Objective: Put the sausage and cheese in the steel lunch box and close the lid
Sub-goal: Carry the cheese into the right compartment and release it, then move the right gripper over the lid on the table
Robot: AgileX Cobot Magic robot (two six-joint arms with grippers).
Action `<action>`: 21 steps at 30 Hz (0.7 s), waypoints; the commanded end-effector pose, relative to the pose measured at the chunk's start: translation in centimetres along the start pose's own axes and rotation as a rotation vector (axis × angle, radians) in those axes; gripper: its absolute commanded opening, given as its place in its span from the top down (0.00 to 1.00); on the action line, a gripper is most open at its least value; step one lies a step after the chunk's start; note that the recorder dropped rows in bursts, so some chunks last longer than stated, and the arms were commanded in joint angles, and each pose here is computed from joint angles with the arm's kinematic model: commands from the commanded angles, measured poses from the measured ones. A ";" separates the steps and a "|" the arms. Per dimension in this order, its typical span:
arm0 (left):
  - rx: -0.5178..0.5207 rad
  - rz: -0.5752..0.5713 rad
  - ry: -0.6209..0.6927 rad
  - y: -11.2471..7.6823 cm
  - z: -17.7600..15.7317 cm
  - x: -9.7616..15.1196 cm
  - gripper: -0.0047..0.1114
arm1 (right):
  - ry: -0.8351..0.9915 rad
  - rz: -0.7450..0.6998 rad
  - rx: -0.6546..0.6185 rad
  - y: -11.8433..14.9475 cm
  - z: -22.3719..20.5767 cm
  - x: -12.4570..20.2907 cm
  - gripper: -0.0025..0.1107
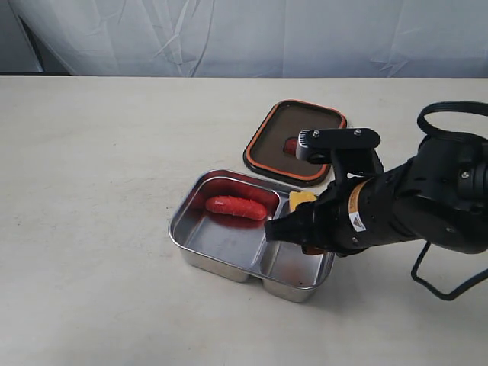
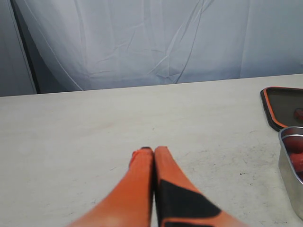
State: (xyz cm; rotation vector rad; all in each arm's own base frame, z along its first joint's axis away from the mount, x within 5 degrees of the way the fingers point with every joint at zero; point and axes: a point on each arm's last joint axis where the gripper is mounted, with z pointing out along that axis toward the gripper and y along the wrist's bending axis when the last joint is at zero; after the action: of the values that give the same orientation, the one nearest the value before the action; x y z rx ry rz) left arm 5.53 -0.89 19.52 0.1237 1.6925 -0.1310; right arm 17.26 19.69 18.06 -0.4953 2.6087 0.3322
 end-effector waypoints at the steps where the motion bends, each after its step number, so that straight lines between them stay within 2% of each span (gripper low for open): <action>1: -0.001 -0.001 -0.010 0.0 0.0 0.0 0.96 | -0.012 -0.007 -0.001 0.0 -0.1 -0.3 0.58; 10: -0.001 -0.001 -0.010 0.0 0.0 0.0 0.96 | -0.014 0.001 0.014 0.0 -0.4 -0.9 0.58; 13: -0.001 -0.001 -0.010 0.0 0.0 0.0 0.96 | -0.044 0.064 0.053 -0.7 -1.1 -3.0 0.58; 17: -0.001 -0.001 -0.010 0.0 0.0 0.0 0.96 | -0.148 0.175 0.132 -2.8 -2.4 -6.7 0.58; 21: -0.001 -0.001 -0.010 0.0 0.0 0.0 0.96 | -0.190 0.284 0.148 -4.7 -2.6 -8.9 0.58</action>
State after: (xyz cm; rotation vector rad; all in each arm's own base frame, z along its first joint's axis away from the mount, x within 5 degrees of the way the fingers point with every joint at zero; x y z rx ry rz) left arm 5.53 -0.89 19.52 0.1237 1.6925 -0.1310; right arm 23.98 17.99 23.52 -0.1286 2.5005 0.2721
